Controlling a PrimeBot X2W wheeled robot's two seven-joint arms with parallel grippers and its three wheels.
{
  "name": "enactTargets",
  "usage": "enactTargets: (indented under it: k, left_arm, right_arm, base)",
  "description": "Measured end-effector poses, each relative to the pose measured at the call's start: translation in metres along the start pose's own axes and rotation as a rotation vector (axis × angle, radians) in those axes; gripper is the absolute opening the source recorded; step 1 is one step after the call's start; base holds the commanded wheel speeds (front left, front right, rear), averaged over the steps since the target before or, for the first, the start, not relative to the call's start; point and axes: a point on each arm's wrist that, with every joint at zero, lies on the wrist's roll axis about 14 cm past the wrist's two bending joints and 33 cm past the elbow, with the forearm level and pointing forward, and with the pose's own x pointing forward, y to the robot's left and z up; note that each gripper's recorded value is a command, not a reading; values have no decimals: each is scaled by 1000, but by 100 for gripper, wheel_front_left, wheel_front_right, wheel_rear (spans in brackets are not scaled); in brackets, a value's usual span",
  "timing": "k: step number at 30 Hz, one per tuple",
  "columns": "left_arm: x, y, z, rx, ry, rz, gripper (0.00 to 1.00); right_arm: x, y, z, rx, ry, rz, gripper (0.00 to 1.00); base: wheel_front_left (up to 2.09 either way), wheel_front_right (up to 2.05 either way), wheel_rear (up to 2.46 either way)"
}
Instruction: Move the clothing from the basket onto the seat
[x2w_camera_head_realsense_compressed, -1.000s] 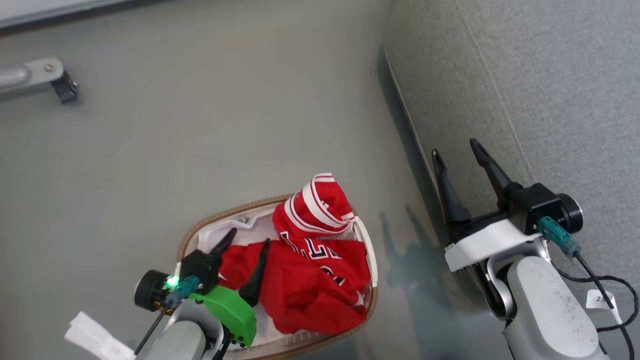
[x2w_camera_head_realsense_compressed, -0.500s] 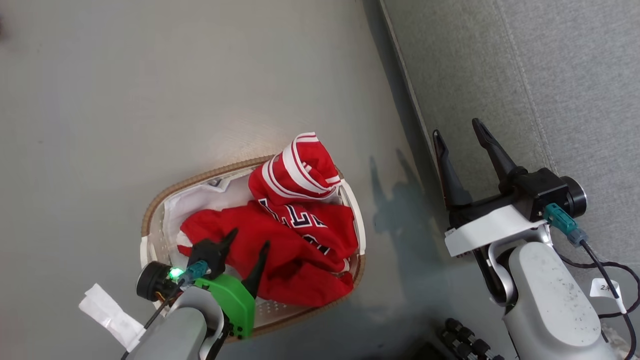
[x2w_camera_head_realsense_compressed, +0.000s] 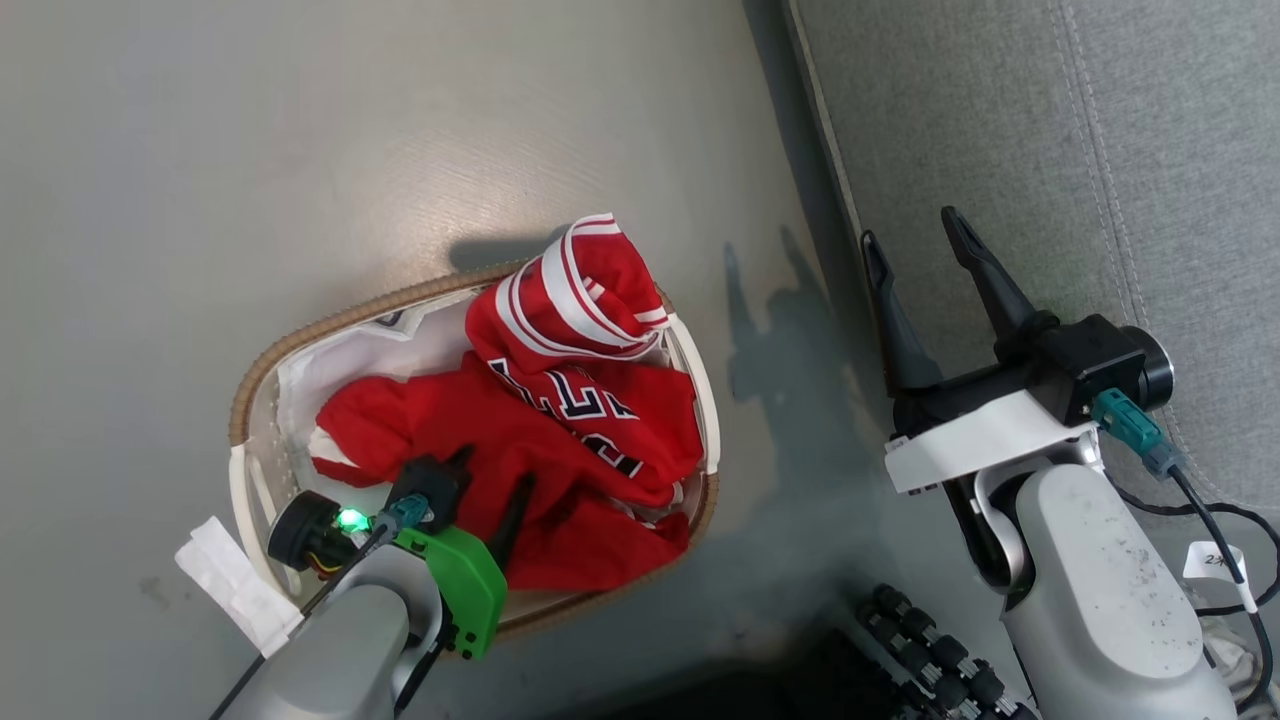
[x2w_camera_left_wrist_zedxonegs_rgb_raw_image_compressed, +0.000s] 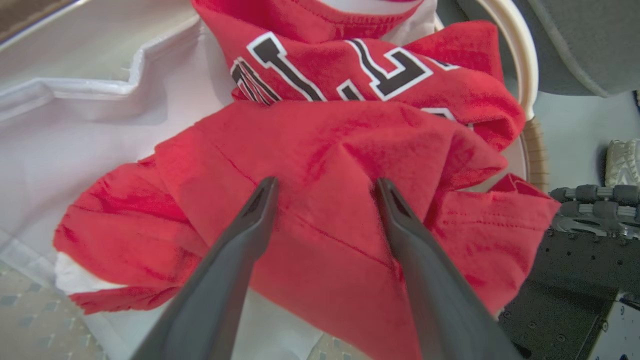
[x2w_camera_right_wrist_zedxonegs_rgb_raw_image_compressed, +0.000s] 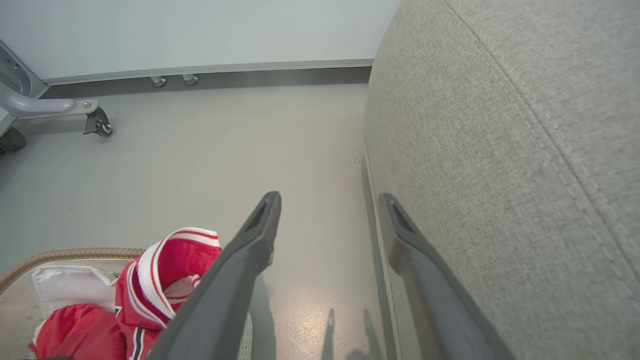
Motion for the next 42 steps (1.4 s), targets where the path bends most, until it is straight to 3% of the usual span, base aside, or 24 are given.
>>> enactTargets:
  k: [23, 24, 25, 26, 27, 42]
  left_arm:
    - [29, 42, -52, 106, 211, -2, 100]
    - [29, 43, -53, 106, 215, 0, 89]
    - [30, 44, -53, 106, 218, -1, 51]
    - [30, 43, -54, 111, 222, -4, 21]
    - [30, 43, -54, 109, 222, -4, 0]
    - [2, 18, -5, 77, 90, 17, 0]
  right_arm:
    - [11, -4, -36, 28, 68, -3, 100]
    - [11, -3, -37, 28, 71, -2, 100]
    - [11, -3, -38, 28, 73, -2, 100]
    - [11, -3, -38, 28, 73, -1, 100]
    - [12, -3, -36, 28, 70, 0, 100]
    - [4, 10, 8, 28, -15, 31, 100]
  base:
    - [0, 0, 0]
    - [0, 0, 0]
    - [0, 0, 0]
    - [0, 0, 0]
    - [0, 0, 0]
    - [0, 0, 0]
